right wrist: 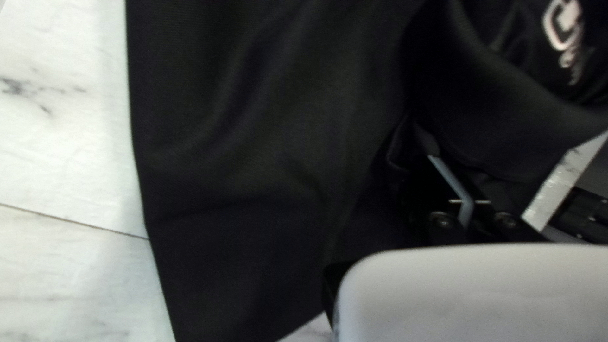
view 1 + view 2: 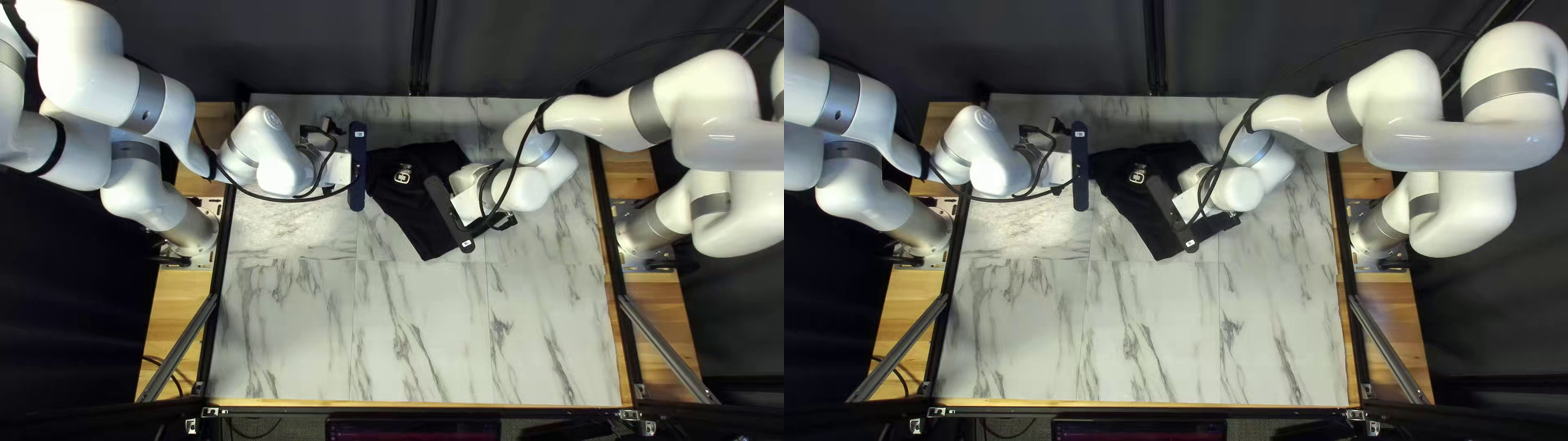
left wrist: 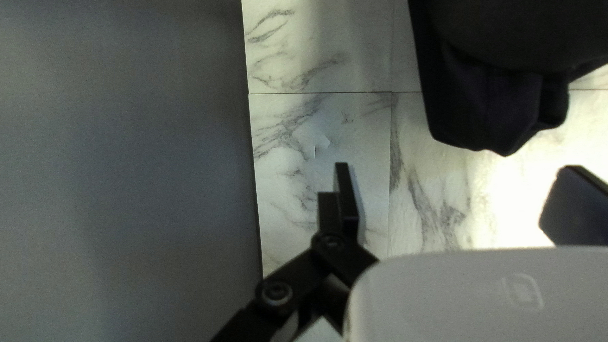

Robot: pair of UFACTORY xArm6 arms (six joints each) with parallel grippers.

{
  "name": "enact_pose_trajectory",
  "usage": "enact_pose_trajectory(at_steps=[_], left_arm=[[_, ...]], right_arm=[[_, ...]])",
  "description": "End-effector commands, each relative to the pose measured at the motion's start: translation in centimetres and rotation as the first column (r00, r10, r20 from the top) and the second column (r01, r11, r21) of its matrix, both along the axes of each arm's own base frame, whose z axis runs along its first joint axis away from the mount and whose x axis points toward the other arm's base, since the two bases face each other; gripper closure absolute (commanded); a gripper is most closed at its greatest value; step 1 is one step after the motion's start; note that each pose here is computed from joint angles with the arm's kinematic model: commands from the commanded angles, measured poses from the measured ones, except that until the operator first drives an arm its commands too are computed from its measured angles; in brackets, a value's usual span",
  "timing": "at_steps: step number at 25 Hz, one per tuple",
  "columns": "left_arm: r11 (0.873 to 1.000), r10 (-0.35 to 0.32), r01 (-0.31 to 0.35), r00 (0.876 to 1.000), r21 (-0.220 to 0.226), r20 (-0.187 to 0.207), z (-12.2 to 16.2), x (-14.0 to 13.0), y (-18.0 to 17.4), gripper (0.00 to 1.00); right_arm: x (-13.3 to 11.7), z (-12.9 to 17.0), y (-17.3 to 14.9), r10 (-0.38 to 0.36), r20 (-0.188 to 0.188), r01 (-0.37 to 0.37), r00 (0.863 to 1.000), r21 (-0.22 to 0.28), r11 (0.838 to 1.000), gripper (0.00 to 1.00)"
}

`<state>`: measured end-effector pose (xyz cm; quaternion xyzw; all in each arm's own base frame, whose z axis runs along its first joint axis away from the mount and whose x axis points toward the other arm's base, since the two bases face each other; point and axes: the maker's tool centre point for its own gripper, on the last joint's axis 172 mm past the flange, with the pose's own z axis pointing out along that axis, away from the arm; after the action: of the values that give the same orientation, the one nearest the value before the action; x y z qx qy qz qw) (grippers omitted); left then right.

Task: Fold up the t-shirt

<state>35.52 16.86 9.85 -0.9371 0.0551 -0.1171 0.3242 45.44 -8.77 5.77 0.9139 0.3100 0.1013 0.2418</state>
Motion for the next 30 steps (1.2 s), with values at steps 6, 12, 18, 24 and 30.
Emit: enact_pose_trajectory(at_steps=[6, 12, 18, 24, 30], left_arm=[[0.999, -0.038, 0.037, 0.999, -0.024, -0.014, -2.1, 0.7, 1.1, 0.00], [0.996, -0.073, 0.072, 0.997, -0.050, -0.027, -2.9, 1.4, 1.2, 0.00], [0.993, -0.100, 0.096, 0.994, -0.074, -0.046, -3.8, 1.8, 0.9, 1.00], [0.989, -0.131, 0.126, 0.989, -0.083, -0.062, -3.6, 2.0, 0.4, 1.00], [0.989, -0.130, 0.126, 0.990, -0.076, -0.060, -2.8, 2.1, 0.5, 1.00]], right_arm=[[-0.3, 0.0, -0.1, 0.002, -0.003, -0.002, 1.000, -0.010, 1.000, 1.00], [-0.4, 0.1, 0.1, 0.001, -0.003, -0.001, 1.000, -0.012, 1.000, 1.00], [-0.2, 0.1, 0.2, 0.002, -0.003, -0.002, 1.000, -0.013, 1.000, 1.00], [-0.1, 0.2, 0.1, 0.004, -0.002, -0.004, 1.000, -0.015, 1.000, 1.00], [-0.3, 1.3, -0.9, 0.006, -0.005, -0.006, 1.000, -0.023, 1.000, 1.00]])
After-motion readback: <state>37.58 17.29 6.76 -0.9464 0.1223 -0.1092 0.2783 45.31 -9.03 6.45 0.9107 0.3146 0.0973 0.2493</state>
